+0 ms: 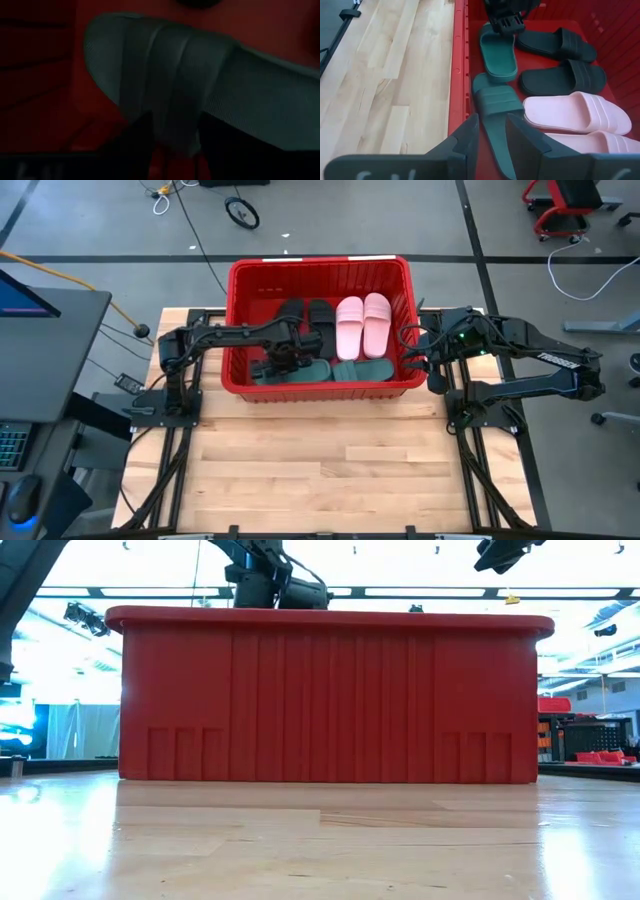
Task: Pick and place slides into bin
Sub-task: Put the green slipper into the red bin, then return to Home Position
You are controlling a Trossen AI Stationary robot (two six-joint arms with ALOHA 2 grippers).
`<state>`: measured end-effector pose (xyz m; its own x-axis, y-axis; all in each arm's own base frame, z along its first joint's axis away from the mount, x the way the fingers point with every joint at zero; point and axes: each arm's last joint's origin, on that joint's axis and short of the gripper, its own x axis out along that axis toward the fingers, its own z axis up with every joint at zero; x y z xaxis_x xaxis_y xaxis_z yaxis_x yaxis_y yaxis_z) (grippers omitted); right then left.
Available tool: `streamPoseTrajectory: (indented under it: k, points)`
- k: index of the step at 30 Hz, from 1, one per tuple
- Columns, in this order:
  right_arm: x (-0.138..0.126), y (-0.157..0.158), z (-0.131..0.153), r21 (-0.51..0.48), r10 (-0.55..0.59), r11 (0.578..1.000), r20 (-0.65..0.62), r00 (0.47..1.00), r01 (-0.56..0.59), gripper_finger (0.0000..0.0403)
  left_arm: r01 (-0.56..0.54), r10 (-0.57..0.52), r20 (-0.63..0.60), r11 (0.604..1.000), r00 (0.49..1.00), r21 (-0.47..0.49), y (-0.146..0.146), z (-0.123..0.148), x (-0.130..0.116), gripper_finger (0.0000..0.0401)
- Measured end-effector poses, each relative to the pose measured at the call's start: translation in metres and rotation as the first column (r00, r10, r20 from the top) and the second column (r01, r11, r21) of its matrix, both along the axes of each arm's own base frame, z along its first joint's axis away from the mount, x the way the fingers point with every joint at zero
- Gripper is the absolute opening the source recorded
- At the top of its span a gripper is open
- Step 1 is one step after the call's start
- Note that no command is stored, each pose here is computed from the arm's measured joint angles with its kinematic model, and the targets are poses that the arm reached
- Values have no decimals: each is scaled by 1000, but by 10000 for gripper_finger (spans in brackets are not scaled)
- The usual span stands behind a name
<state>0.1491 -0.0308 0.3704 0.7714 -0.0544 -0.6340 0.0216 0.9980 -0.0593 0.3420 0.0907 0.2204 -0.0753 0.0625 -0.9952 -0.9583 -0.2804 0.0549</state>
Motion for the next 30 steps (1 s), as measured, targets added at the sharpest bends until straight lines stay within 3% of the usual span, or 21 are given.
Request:
streamPoseTrajectory:
  k: [4, 9, 12, 15, 17, 21, 26, 30]
  points:
    - [0, 0, 0, 0, 1, 1000, 0, 1000, -1, 103, 66, -67, -11, 997, 998, -47, -1, 16, 0, 188]
    - [-5, 1, 2, 29, -26, 999, 18, 999, 26, 103, 73, -76, -56, 996, 996, -50, -4, 63, -4, 205]
    - [-12, 3, 4, 31, -29, 999, 30, 999, 28, 103, 173, -174, 55, 985, 983, 22, -4, 97, -1, 206]
    - [-25, 6, 8, 26, -32, 999, 61, 998, 30, 103, 249, -275, 160, 955, 948, 162, -4, 140, -4, 202]
    - [-35, 8, 10, 24, -31, 999, 76, 997, 29, 103, 293, -347, 191, 920, 918, 260, -6, 166, -8, 197]
    - [-60, 14, 14, 34, -43, 999, 115, 992, 40, 103, 407, -549, 205, 779, 811, 476, -15, 220, -19, 187]
    - [-89, 21, 19, 107, -105, 991, 203, 974, 84, 103, 463, -720, 225, 620, 656, 634, -31, 250, -48, 181]
    - [-109, 25, 21, 156, -142, 983, 267, 953, 102, 103, 477, -742, 202, 588, 639, 654, -46, 268, -88, 183]
